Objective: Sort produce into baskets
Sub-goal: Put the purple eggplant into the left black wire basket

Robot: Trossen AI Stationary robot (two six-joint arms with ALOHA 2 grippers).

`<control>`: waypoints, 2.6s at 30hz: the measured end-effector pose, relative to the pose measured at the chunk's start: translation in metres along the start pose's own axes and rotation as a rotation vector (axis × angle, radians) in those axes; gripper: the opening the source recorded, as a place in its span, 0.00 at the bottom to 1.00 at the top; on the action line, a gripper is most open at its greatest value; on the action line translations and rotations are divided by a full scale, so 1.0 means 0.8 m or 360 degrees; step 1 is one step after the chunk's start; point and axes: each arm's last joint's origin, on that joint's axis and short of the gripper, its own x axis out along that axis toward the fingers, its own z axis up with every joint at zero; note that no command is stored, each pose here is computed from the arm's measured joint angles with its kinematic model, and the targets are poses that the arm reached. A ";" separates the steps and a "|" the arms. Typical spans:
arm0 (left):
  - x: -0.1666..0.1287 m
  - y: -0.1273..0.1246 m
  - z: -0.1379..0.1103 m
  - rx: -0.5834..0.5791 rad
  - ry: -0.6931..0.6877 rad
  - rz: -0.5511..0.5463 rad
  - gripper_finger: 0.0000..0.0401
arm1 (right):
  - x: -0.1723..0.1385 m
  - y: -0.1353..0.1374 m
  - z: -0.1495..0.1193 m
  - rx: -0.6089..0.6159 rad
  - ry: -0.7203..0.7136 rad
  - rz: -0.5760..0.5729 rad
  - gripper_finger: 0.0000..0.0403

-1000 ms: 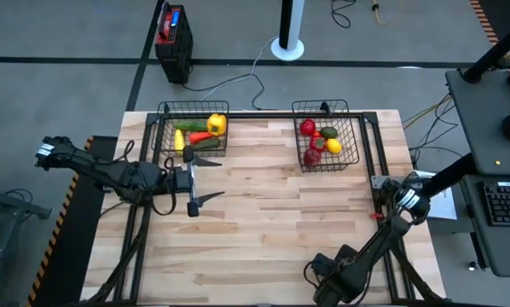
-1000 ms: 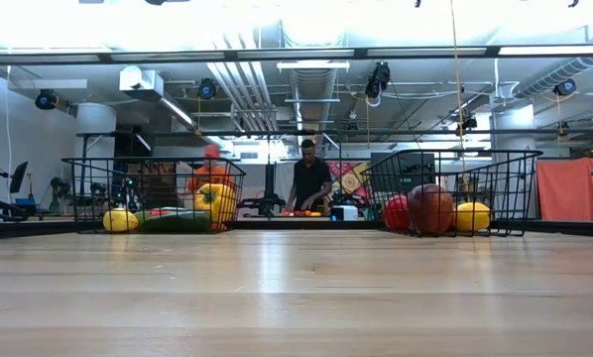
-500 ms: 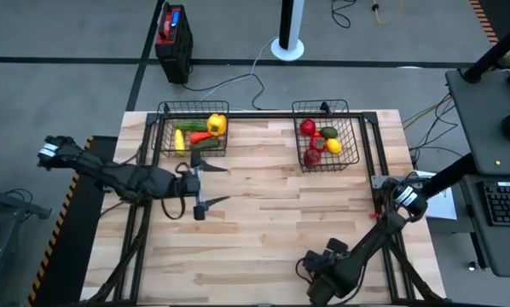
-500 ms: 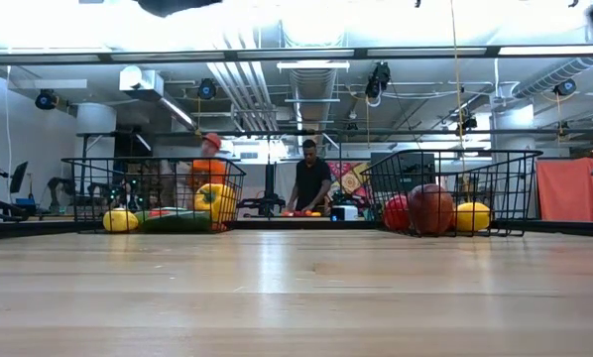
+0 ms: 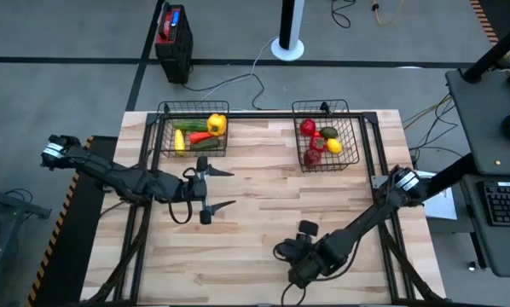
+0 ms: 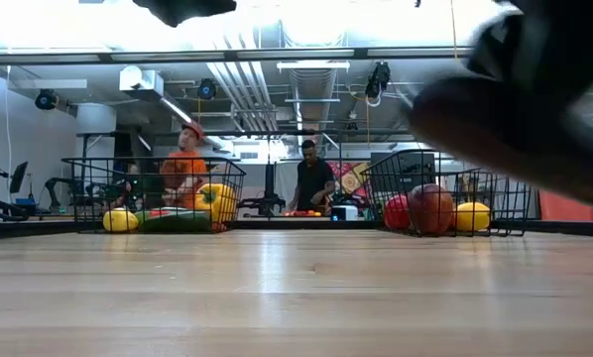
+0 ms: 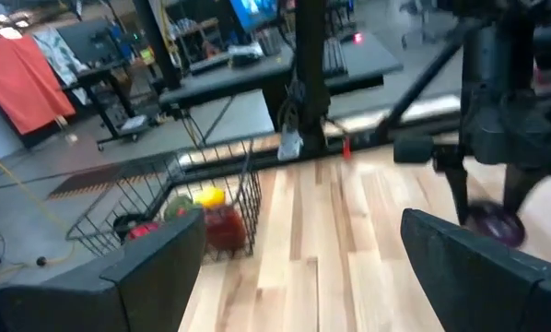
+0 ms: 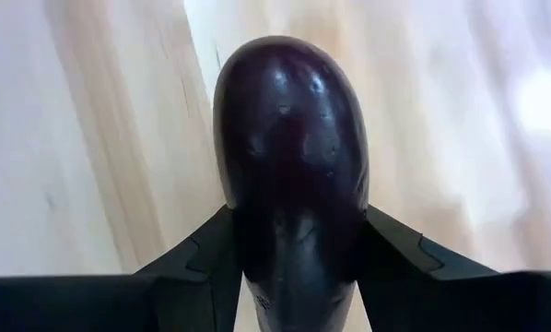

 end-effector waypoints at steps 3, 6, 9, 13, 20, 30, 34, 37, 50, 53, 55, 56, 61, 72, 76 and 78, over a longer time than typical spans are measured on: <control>-0.001 0.000 0.003 -0.0029 -0.0035 0.0000 0.86 | -0.019 -0.001 0.018 -0.0087 -0.0266 0.0039 0.39; 0.000 -0.004 0.003 -0.0042 -0.0046 -0.0013 0.86 | -0.038 0.001 0.036 -0.0193 -0.0564 0.0039 0.39; 0.001 -0.010 0.002 -0.0041 -0.0057 -0.0039 0.86 | -0.052 0.004 0.054 -0.0319 -0.0806 0.0047 0.39; -0.004 -0.022 0.007 -0.0049 -0.0130 -0.0149 0.86 | -0.061 0.005 0.078 -0.0492 -0.1041 0.0071 0.39; -0.025 -0.049 -0.004 -0.0065 -0.0311 -0.0295 0.86 | -0.062 -0.001 0.100 -0.0691 -0.1238 0.0066 0.39; -0.034 -0.068 -0.052 -0.0281 -0.0315 -0.0411 0.86 | -0.031 -0.031 0.107 -0.0597 -0.1825 0.0098 0.40; -0.025 -0.077 -0.062 -0.0311 -0.0268 -0.0446 0.86 | -0.028 -0.047 0.117 -0.0563 -0.1940 0.0086 0.41; -0.018 -0.083 -0.067 -0.0318 -0.0273 -0.0433 0.86 | -0.030 -0.055 0.129 -0.0599 -0.1975 0.0186 0.40; 0.013 -0.103 -0.066 -0.0275 -0.0321 -0.0263 0.86 | -0.031 -0.068 0.145 -0.0686 -0.2011 0.0299 0.41; 0.014 -0.104 -0.067 -0.0309 -0.0354 -0.0247 0.85 | -0.032 -0.068 0.146 -0.0687 -0.2018 0.0303 0.42; 0.015 -0.104 -0.069 -0.0322 -0.0361 -0.0221 0.82 | -0.032 -0.068 0.146 -0.0687 -0.2020 0.0304 0.43; 0.016 -0.104 -0.070 -0.0323 -0.0356 -0.0204 0.80 | -0.032 -0.068 0.146 -0.0689 -0.2021 0.0308 0.44; 0.021 -0.108 -0.071 -0.0340 -0.0340 -0.0194 0.66 | -0.033 -0.068 0.146 -0.0712 -0.2040 0.0290 0.45; 0.027 -0.112 -0.070 -0.0357 -0.0329 -0.0199 0.20 | -0.035 -0.069 0.149 -0.0663 -0.2027 0.0296 0.50; 0.027 -0.112 -0.071 -0.0387 -0.0321 -0.0202 0.19 | -0.037 -0.071 0.150 -0.0625 -0.1973 0.0327 0.57; 0.027 -0.111 -0.071 -0.0406 -0.0315 -0.0183 0.19 | -0.038 -0.072 0.152 -0.0601 -0.1937 0.0309 0.61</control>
